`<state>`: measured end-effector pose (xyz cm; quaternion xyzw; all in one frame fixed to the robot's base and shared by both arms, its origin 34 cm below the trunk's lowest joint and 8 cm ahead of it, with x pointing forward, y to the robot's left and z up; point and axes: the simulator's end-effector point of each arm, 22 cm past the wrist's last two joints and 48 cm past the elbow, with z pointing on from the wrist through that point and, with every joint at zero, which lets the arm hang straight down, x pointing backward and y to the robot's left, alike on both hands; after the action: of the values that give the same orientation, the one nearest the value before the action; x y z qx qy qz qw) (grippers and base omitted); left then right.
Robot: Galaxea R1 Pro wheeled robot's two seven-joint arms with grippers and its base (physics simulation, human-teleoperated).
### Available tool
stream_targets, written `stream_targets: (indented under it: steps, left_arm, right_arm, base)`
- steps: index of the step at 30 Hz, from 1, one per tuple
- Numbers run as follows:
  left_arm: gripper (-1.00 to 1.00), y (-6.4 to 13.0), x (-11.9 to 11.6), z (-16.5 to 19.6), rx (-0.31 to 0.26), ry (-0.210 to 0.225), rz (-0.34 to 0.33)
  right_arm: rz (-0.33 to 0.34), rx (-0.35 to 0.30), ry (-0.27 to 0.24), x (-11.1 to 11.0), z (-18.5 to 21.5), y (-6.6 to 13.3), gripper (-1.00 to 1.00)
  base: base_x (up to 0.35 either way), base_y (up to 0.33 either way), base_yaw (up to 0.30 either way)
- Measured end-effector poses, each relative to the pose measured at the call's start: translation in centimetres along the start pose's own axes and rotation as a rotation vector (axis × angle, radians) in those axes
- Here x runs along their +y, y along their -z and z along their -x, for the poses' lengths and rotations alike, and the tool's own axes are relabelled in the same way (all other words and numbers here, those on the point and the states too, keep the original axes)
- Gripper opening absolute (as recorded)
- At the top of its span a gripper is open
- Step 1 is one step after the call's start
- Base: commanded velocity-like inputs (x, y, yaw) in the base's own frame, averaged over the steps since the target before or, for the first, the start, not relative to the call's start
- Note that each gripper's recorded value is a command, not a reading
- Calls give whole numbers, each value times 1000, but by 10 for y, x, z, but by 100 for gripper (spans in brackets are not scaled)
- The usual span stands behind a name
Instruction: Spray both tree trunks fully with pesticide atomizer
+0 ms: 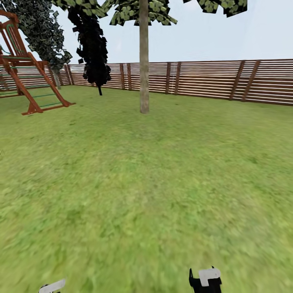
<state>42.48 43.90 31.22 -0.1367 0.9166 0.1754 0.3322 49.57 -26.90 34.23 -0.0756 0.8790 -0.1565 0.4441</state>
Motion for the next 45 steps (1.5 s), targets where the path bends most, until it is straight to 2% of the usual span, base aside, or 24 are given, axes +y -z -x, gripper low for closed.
stream_targets:
  steps: [45]
  left_arm:
    - [-100,0,-1,0,0,1,-1]
  right_arm:
    - [-4,0,7,-5,-2,-1,100]
  base:
    - [345,0,1]
